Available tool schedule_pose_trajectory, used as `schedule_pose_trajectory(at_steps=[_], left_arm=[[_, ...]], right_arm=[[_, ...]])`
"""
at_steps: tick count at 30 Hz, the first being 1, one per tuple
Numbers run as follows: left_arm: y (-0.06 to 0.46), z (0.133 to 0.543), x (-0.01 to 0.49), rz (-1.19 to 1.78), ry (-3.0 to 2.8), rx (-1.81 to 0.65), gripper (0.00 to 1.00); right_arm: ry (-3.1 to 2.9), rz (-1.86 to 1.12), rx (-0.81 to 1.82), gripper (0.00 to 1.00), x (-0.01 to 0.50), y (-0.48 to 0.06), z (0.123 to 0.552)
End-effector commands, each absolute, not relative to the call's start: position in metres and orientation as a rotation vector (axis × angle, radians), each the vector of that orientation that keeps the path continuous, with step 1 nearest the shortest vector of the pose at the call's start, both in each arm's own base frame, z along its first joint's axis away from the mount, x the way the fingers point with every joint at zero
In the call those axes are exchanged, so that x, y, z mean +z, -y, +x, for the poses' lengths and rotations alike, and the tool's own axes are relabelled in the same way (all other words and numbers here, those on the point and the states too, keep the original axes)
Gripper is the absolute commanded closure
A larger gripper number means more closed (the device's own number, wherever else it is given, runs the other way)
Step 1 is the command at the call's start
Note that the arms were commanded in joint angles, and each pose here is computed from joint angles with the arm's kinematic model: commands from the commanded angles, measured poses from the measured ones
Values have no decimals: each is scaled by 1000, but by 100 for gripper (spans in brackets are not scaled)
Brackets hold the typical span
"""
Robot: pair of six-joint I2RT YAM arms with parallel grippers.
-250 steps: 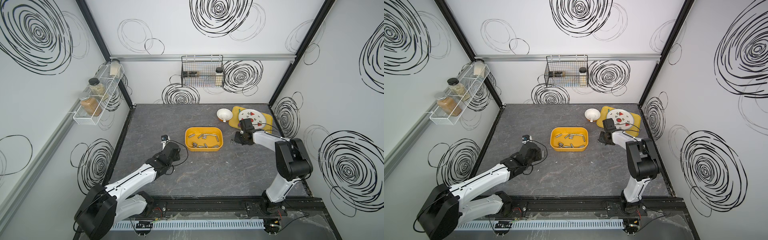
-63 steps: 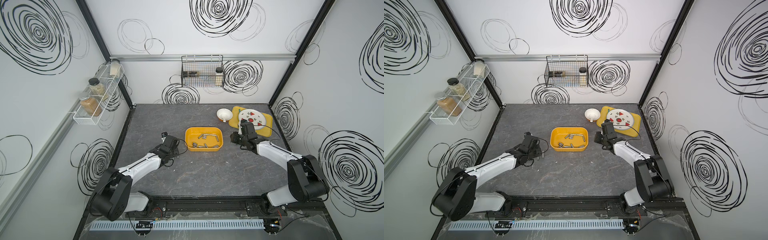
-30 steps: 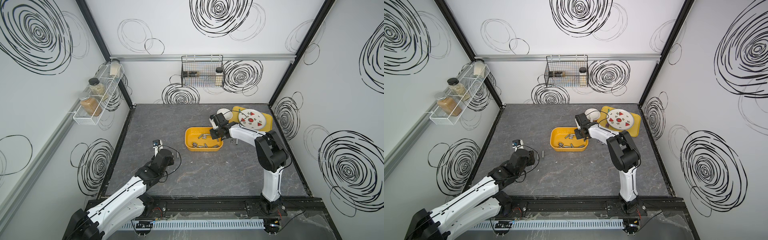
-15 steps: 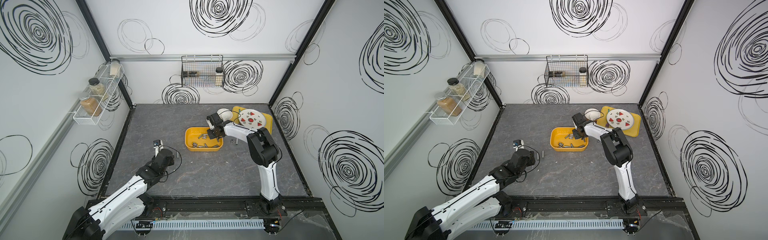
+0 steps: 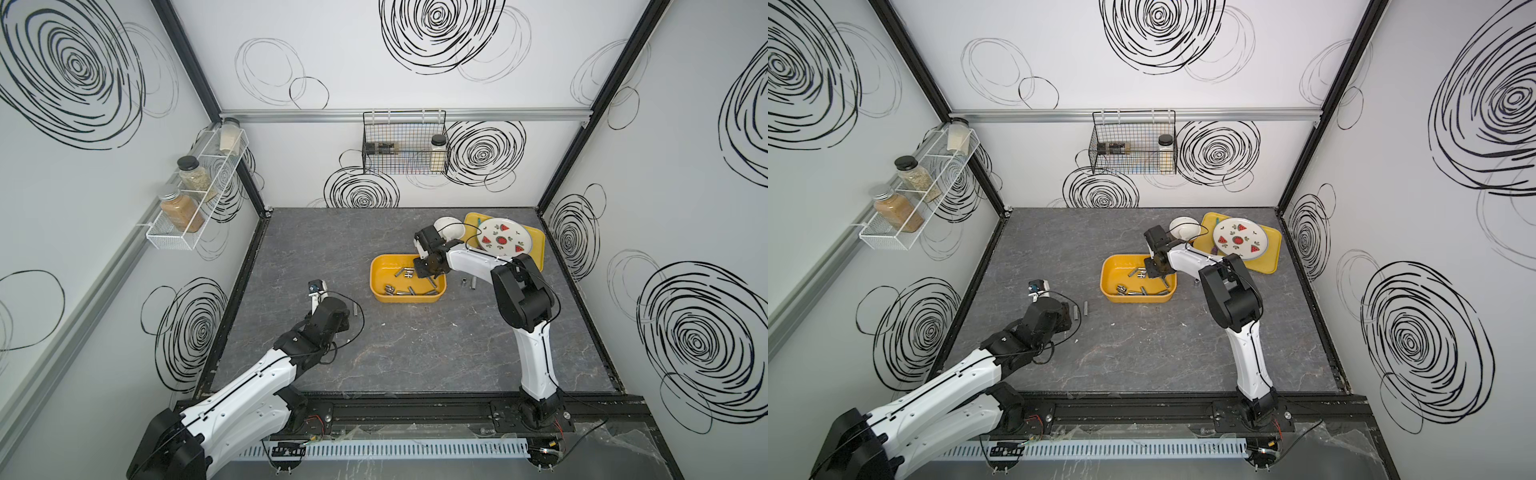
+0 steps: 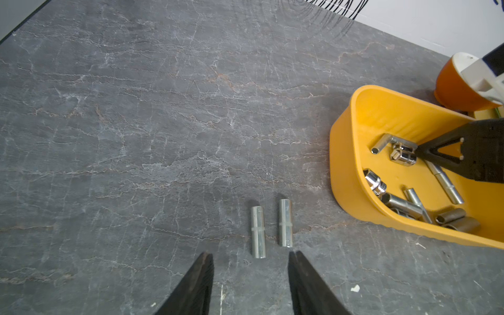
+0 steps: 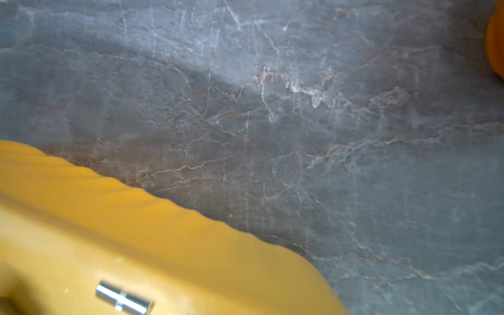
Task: Take out the socket from the storage box
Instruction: Pick up the socket head from the storage box.
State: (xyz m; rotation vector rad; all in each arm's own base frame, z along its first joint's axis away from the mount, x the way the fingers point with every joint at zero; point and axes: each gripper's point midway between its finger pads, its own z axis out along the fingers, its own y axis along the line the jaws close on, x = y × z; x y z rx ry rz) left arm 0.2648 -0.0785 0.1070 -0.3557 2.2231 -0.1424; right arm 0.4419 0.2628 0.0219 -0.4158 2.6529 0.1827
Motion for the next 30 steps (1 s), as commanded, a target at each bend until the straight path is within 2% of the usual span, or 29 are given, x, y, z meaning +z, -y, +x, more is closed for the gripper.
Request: schedule_pose_trajectory(at_steps=[1, 9, 14, 30], left_arm=[[84, 272, 119, -357, -2185, -177, 48], [84, 272, 119, -356, -2187, -174, 48], [84, 273, 118, -357, -2191, -168, 48], [83, 272, 117, -360, -2192, -160, 48]], right_arm=[[-2789, -402, 141, 82, -11, -256, 413], [-2743, -318, 117, 84, 6, -258, 422], [-2685, -254, 250, 87, 36, -273, 426], [-2614, -42, 432, 91, 100, -277, 418]])
